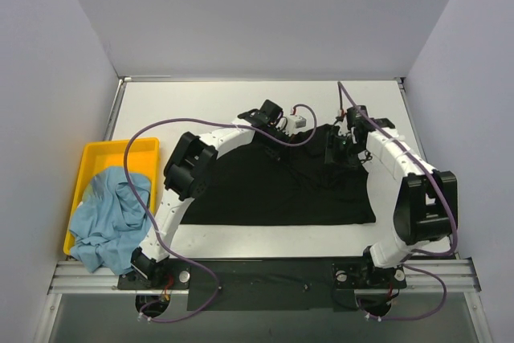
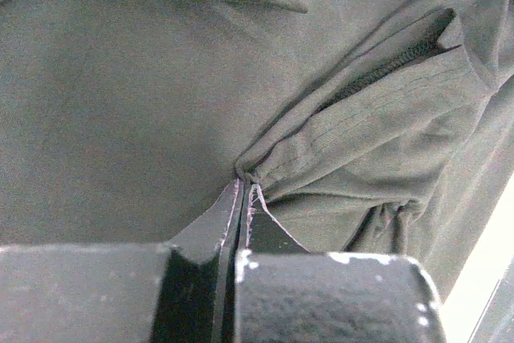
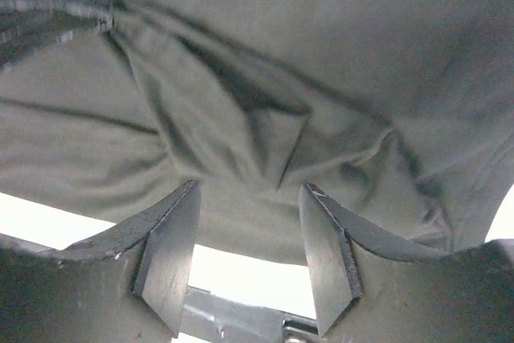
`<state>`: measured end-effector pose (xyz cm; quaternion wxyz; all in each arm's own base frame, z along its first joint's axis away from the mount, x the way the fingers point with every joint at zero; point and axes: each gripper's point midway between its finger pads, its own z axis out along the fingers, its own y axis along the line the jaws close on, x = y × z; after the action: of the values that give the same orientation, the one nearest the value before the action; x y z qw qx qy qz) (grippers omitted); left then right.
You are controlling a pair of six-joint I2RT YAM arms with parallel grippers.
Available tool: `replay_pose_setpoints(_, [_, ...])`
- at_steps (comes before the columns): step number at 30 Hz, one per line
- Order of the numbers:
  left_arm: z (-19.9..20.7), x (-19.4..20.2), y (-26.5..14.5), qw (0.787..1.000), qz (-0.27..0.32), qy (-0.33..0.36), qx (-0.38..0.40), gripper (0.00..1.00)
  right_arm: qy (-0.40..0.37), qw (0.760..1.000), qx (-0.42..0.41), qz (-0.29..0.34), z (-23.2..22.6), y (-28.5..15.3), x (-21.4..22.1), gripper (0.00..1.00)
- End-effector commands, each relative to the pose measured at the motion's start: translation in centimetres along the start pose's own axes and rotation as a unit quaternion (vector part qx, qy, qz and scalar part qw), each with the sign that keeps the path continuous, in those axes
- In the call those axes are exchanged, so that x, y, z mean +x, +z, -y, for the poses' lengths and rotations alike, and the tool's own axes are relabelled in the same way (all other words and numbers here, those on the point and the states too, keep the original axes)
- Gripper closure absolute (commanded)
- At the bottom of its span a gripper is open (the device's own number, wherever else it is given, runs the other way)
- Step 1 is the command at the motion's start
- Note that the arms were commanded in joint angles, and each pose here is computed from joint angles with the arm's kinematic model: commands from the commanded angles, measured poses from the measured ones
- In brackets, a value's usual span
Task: Fold and stack the t-shirts
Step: Fold the flattened tshirt in 1/3 of the way
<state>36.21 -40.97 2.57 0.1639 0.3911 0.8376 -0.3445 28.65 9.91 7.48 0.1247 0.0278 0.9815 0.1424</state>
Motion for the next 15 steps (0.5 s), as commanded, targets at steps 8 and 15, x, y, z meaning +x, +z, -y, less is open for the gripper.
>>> replay_pose_setpoints(8, [1.2,-2.4,-1.6,0.999,0.034,0.021,0.0,1.0,0.002,0.999,0.014,-0.029,1.3,3.9,-3.0,0.53])
replay_pose_setpoints(15, [1.2,-2.6,-1.6,0.999,0.033,0.027,0.0,1.0,0.046,0.997,0.022,-0.055,2.0,5.0,-1.1,0.63])
